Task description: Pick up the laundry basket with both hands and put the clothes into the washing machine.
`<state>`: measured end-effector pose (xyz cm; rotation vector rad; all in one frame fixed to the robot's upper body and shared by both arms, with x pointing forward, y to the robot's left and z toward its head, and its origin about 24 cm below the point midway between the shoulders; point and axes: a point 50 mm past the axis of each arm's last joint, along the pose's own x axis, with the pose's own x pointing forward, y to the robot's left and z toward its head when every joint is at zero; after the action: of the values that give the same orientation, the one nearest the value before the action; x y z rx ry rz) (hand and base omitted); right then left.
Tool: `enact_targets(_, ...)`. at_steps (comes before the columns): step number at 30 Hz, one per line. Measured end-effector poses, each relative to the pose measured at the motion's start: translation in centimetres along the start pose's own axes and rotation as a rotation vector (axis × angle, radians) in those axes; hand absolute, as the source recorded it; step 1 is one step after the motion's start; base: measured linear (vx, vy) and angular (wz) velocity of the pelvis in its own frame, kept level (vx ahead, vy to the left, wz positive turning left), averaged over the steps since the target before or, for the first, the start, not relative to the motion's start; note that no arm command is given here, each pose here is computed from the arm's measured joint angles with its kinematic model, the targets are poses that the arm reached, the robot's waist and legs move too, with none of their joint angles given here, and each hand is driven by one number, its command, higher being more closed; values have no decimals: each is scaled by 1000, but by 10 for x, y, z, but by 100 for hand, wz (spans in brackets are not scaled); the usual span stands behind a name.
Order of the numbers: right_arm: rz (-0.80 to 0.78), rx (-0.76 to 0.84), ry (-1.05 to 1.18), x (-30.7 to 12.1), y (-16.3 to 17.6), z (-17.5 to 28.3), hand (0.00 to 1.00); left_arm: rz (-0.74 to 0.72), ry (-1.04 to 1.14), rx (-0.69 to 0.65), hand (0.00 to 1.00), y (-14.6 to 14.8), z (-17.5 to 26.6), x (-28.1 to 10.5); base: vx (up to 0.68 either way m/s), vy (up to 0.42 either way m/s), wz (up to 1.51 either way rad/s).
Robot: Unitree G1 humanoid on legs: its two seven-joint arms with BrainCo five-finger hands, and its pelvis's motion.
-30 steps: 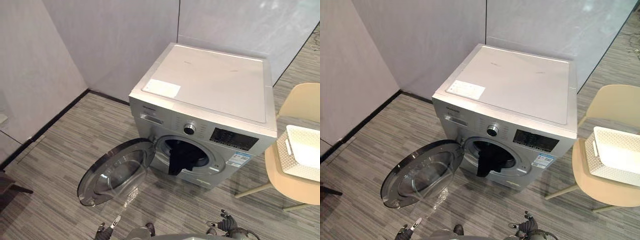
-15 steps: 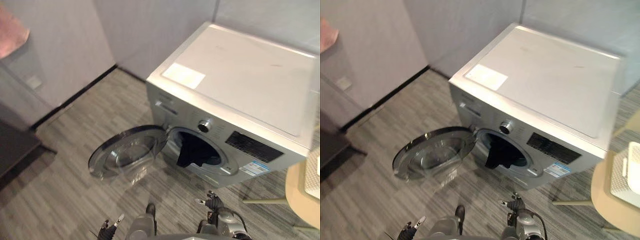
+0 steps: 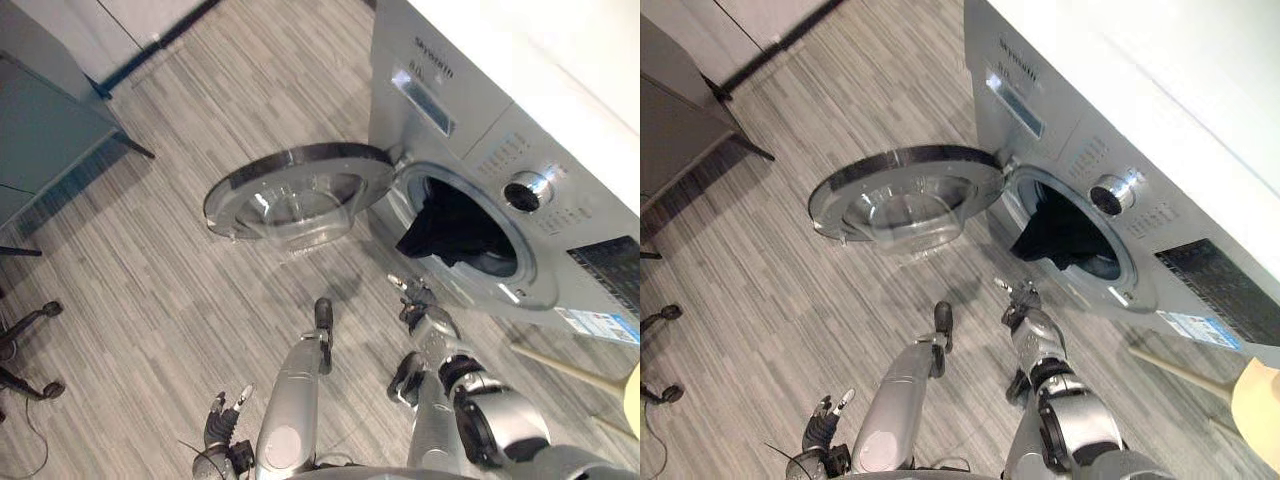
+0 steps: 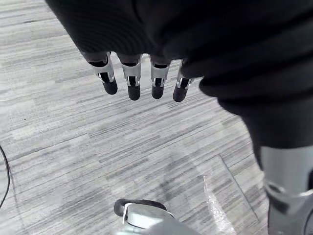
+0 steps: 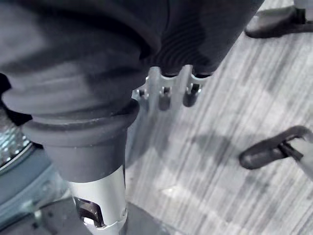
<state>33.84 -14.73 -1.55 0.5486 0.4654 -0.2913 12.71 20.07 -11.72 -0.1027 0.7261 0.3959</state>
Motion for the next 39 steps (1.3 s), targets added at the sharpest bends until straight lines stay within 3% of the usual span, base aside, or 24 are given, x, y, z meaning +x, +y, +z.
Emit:
enact_targets(3,-9,132,-95,6,10,45,0,-71,-80,48,0,-18,27,12,2,-18,21)
enact_targets(6,17,216,-179,7,20,88,0,-99,-135,-2,0,-32,42,13,-23,20,-11)
enact_targets(11,-57,142,-290,5,6,143,0,-197,-203,-138,0,-75,67,11,25,22,18)
enact_targets(16,-84,75,-368,-1,2,178,0,-217,-224,-144,0,-79,72,9,-1,-54,5)
enact_targets(22,-167,136,-477,-17,-17,228,0,-241,-221,-154,0,-85,74,8,-8,-71,3)
enact_targets(30,-256,125,-459,-18,-36,231,0,-239,-203,-170,0,-85,74,11,-18,-28,-6)
enact_targets(39,-289,133,-535,-36,-45,268,0,-217,-263,-210,0,-81,90,12,24,-5,5)
